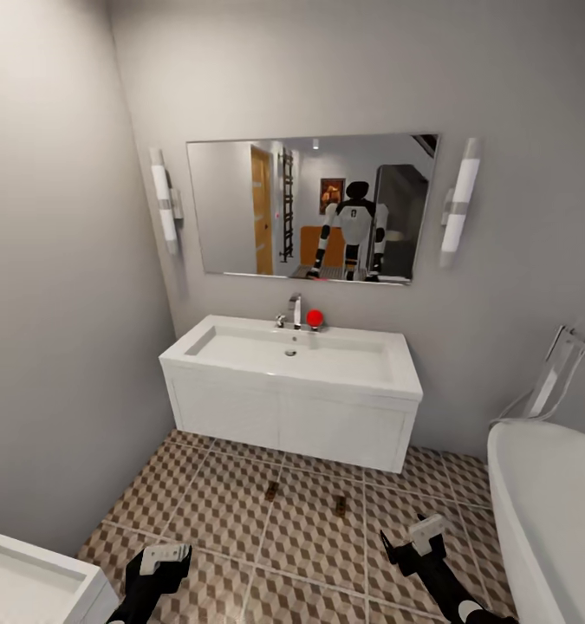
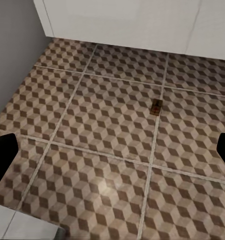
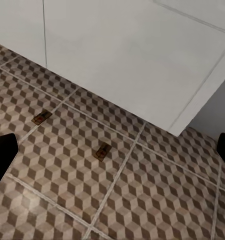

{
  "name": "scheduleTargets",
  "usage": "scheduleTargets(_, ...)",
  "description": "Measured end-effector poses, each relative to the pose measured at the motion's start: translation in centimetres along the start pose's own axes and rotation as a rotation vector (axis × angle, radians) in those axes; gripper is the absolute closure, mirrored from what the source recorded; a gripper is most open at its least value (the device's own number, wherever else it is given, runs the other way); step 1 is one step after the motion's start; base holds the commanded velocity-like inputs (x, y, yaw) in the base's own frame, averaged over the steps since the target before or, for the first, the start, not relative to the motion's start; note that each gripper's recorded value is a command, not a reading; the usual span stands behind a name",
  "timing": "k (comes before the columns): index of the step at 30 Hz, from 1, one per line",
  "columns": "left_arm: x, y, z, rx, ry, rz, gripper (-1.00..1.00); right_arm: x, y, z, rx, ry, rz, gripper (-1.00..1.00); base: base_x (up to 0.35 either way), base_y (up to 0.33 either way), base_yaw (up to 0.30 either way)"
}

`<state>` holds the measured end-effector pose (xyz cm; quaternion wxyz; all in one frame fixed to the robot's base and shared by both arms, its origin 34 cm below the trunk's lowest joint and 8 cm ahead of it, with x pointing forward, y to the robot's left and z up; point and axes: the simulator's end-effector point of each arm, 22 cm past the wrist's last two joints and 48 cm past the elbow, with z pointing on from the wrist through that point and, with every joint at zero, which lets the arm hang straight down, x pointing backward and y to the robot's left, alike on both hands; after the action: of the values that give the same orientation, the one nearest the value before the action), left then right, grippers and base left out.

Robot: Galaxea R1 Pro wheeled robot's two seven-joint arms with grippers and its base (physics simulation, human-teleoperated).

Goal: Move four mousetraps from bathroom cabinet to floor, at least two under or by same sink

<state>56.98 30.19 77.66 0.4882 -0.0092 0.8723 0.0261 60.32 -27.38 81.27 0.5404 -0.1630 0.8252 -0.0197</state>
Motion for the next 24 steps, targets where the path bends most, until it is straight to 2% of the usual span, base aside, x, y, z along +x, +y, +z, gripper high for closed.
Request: scheduleTargets(24, 0.88, -0.01, 0.07, 0.0, 0.017, 0.001, -1.0, 0.87, 0.24, 0.05, -0.004, 0.016, 0.003, -1.0, 0.0, 0.0, 0.22)
